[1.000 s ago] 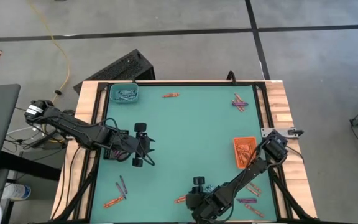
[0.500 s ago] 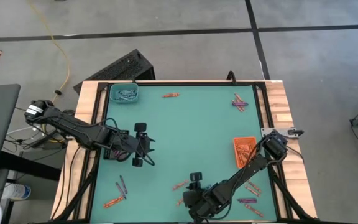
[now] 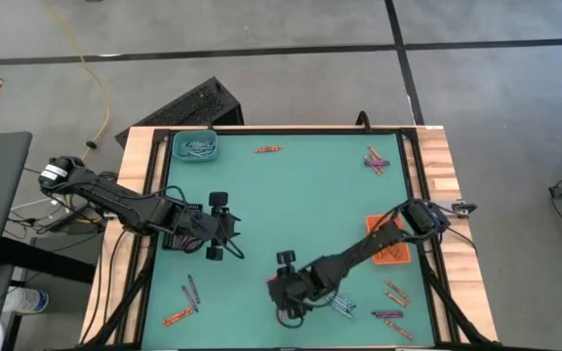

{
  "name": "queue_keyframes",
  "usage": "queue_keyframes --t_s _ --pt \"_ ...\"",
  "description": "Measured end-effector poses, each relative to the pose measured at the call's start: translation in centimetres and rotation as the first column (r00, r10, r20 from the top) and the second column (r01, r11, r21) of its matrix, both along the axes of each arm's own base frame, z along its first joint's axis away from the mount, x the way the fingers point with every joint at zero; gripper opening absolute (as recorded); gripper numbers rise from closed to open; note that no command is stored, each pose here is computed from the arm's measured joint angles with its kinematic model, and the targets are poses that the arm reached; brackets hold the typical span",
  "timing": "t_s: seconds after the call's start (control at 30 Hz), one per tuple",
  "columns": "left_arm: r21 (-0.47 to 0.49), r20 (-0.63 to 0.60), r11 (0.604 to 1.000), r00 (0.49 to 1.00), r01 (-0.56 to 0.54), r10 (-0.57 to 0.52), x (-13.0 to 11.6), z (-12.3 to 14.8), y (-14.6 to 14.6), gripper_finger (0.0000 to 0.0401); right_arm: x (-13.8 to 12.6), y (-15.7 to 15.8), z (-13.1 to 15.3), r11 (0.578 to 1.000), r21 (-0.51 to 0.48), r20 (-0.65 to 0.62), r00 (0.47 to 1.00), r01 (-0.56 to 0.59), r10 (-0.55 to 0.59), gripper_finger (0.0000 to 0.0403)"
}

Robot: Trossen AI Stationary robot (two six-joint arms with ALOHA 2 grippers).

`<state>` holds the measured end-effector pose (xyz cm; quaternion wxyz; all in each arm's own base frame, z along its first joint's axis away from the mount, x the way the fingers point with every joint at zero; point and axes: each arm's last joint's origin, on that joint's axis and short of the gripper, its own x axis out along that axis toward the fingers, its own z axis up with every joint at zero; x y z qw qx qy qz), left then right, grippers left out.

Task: Sort crayons
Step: Put the orange crayon into the orange bin

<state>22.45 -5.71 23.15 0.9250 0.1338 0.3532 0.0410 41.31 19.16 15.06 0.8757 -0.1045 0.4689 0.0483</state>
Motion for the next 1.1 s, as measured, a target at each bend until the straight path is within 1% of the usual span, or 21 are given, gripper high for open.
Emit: queue_keyframes --t_s 0.07,0.13,0.23,0.4,0.47,0.63,0.73,0.83,1.0,1.1 --pt "-0.014 -0.002 1.0 1.0 0.006 -0.006 0.0 -0.1 0.0 0.0165 0.5 -1.2 -0.4 0.999 0.035 -0.037 0.999 -0.006 0.007 0.015" --pt "-0.031 0.004 0.999 1.0 0.011 -0.011 -0.1 -0.5 -0.1 0.0165 0.8 -2.3 -0.6 0.999 0.035 -0.059 0.998 -0.003 0.005 0.015" --pt "-0.058 -0.009 0.998 1.0 0.02 -0.02 -0.4 -1.8 0.0 0.0165 1.4 -3.6 -1.2 0.999 0.03 -0.061 0.998 0.014 -0.012 0.015" --pt "-0.114 -0.043 0.993 0.999 0.02 -0.025 -1.2 -3.8 0.0 0.0165 1.6 -4.1 -1.0 0.994 0.103 -0.079 0.996 -0.019 0.027 0.0147" --pt "-0.13 -0.051 0.991 0.998 0.022 -0.029 -1.3 -4.1 0.0 0.0165 1.5 -4.1 -0.5 0.994 0.109 -0.074 0.997 -0.031 0.039 0.0144" --pt "-0.147 -0.008 0.988 0.999 0.035 -0.037 -1.2 -4.2 -0.2 0.0165 1.6 -3.8 2.1 0.992 0.075 -0.027 0.994 -0.101 0.103 0.0138" --pt "-0.159 0.023 0.986 0.999 0.047 -0.044 -1.1 -4.2 -0.3 0.0165 1.8 -4.6 2.2 0.993 -0.007 -0.028 0.992 -0.119 0.119 0.0137" --pt "-0.166 0.035 0.985 0.998 0.049 -0.043 -1.1 -4.2 -0.3 0.0165 2.2 -6.0 1.9 0.992 -0.025 -0.042 0.991 -0.127 0.126 0.0137" --pt "-0.195 0.036 0.98 0.999 0.043 -0.037 -1.4 -4.7 -0.6 0.0165 2.3 -9.1 0.5 0.994 0.022 -0.1 0.989 -0.11 0.112 0.0137" --pt "-0.208 0.034 0.977 0.999 0.045 -0.038 -1.6 -5.1 -0.9 0.0165 2.4 -10.2 0.3 0.988 0.088 -0.107 0.985 -0.125 0.134 0.0137"
